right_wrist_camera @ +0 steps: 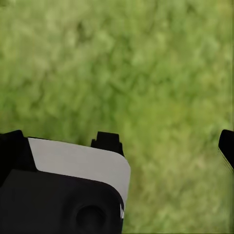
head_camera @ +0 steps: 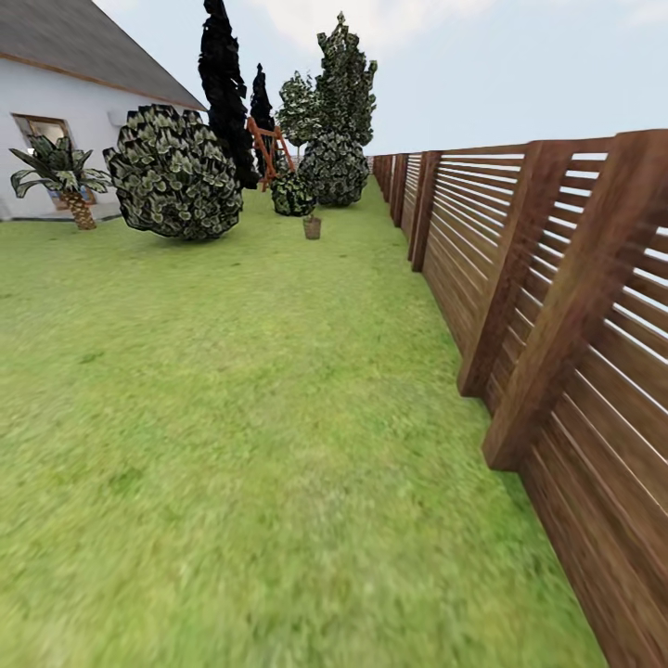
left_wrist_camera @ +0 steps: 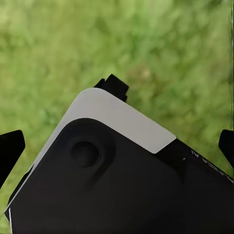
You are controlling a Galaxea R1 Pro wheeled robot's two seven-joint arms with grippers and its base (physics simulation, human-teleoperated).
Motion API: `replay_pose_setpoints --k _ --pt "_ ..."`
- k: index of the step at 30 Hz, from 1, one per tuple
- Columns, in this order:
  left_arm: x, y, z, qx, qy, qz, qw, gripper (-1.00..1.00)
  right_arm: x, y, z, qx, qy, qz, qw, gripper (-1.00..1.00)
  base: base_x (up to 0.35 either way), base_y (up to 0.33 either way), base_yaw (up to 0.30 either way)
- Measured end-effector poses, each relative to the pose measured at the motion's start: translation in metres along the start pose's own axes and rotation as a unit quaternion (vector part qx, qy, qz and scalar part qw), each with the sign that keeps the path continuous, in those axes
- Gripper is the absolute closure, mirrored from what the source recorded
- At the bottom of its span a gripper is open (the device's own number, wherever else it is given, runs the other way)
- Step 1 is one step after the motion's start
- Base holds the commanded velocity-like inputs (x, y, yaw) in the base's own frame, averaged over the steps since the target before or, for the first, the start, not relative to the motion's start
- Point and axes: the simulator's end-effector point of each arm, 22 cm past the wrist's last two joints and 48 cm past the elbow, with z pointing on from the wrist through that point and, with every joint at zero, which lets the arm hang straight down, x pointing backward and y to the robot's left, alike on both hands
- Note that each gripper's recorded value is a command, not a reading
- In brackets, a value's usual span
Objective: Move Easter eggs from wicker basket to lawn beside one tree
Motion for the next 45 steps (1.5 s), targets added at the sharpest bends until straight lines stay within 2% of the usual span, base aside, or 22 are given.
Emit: replay_pose_setpoints --k 45 --pt "0.0000 -0.0001 0.0000 0.000 0.000 0.000 1.0000 -1.00 0.0011 0.0005 -0.0001 -0.001 0.002 -0.005 1.0000 -1.00 0.317 0.000 0.020"
